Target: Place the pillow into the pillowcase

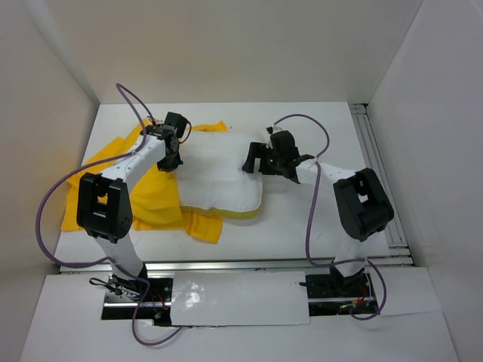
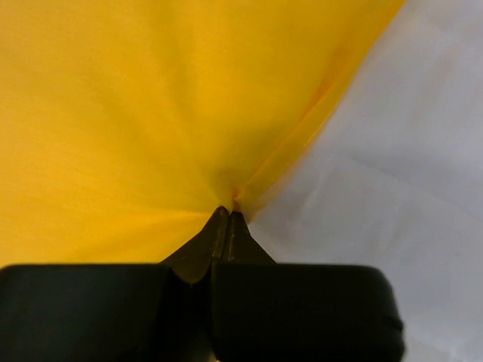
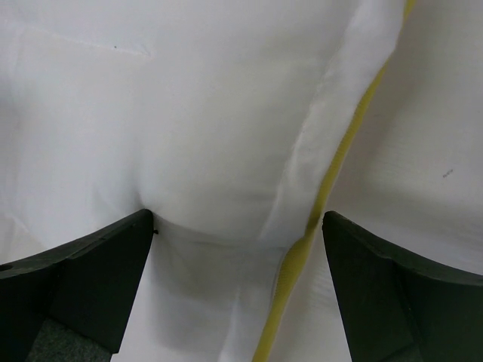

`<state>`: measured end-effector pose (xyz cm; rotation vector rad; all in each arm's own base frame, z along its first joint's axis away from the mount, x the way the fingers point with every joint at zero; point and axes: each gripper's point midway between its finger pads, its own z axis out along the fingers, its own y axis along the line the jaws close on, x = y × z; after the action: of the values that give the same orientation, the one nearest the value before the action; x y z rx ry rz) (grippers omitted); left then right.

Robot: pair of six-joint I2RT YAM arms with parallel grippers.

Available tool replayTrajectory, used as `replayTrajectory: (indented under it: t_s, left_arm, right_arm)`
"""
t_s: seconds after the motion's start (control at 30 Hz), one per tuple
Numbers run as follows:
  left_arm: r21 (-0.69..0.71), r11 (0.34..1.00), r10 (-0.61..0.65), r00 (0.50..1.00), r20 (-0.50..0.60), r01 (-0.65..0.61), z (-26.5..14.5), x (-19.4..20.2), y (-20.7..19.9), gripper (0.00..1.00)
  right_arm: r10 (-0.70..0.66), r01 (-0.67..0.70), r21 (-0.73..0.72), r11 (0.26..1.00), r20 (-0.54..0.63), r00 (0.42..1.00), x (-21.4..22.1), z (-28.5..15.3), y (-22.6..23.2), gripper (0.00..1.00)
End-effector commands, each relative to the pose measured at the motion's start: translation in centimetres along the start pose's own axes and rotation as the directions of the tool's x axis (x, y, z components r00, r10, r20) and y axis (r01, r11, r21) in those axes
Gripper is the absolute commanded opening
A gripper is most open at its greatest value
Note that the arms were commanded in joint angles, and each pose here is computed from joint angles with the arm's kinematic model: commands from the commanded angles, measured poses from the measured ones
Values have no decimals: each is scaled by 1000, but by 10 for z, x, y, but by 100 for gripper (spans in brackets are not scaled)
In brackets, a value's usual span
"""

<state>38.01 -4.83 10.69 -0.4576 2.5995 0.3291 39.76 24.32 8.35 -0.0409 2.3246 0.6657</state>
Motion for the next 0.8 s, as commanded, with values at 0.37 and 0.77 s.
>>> replayTrajectory:
  t_s: [0.37,0.77]
  left_arm:
    - [451,884,-17,956,294,-123,-142,-57,-82,0]
    - [673,657,14,898,440,-340,-275,-22,-147,0]
  right_arm:
    - [-157,217,-279,935,221,963,-39,-10,114,0]
    - [-79,402,-328,855,683,726,-40,-172,158,0]
